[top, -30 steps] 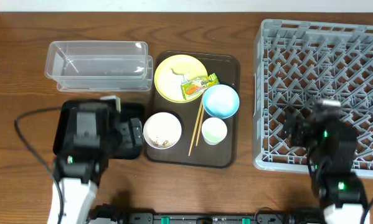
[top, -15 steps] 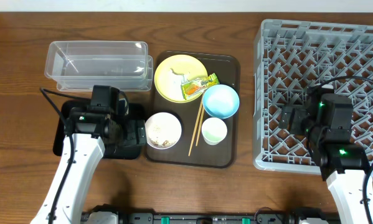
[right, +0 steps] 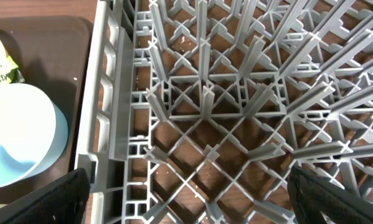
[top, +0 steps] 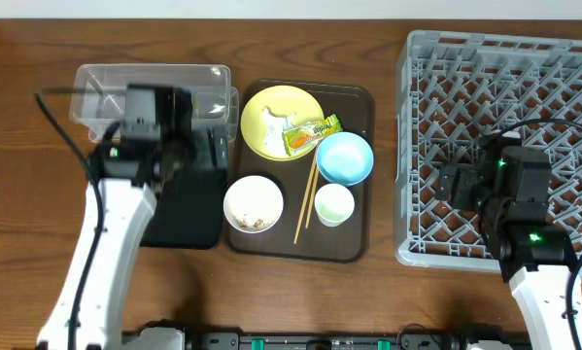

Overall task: Sort waste into correct bins and load items into the dishwasher rack
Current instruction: 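Move the left gripper over the yellow plate and grasp the white tissue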

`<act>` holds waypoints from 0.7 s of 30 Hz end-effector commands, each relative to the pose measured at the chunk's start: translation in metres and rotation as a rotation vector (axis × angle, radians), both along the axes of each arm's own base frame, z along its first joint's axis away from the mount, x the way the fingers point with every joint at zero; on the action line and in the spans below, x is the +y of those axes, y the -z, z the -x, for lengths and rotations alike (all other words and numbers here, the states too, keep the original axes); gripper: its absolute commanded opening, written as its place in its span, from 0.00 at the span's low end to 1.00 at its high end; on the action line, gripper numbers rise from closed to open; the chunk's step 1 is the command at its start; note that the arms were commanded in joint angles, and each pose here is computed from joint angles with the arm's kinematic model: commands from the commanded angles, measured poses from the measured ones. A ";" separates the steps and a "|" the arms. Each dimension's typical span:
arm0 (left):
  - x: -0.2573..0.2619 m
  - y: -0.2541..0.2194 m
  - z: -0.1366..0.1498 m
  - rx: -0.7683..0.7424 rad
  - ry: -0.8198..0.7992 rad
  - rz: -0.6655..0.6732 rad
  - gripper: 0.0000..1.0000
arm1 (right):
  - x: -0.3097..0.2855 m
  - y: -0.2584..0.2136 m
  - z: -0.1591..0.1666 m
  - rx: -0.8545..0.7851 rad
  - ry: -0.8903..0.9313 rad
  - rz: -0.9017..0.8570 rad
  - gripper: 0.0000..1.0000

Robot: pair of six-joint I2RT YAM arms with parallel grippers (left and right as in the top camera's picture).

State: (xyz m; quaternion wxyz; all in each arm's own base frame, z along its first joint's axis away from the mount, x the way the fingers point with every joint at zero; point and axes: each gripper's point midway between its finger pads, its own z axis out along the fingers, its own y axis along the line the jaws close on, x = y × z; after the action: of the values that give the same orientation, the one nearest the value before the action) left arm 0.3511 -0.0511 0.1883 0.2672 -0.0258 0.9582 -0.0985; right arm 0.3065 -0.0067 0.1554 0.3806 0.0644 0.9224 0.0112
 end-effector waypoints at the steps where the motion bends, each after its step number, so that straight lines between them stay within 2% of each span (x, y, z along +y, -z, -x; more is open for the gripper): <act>1: -0.014 -0.003 -0.030 -0.020 0.069 -0.015 0.96 | 0.004 -0.012 -0.004 -0.030 -0.021 0.005 0.99; 5: -0.038 0.003 -0.065 -0.054 0.117 -0.014 0.96 | 0.004 -0.011 -0.004 -0.029 -0.021 0.005 0.99; 10: -0.070 0.027 -0.088 -0.078 0.177 -0.010 0.94 | 0.004 -0.011 -0.004 -0.028 -0.021 0.005 0.99; 16: -0.102 0.070 -0.096 -0.028 0.240 -0.015 0.89 | 0.004 -0.011 -0.004 -0.028 -0.021 0.005 0.99; 21: -0.108 0.108 -0.100 0.030 0.251 -0.027 0.81 | 0.004 -0.011 -0.004 -0.028 -0.021 0.005 0.99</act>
State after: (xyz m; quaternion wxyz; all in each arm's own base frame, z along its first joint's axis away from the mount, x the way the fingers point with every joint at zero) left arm 0.4449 -0.1579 0.0908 0.2443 0.0916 0.9579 -0.1196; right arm 0.3068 -0.0066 0.1558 0.3813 0.0643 0.9222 0.0114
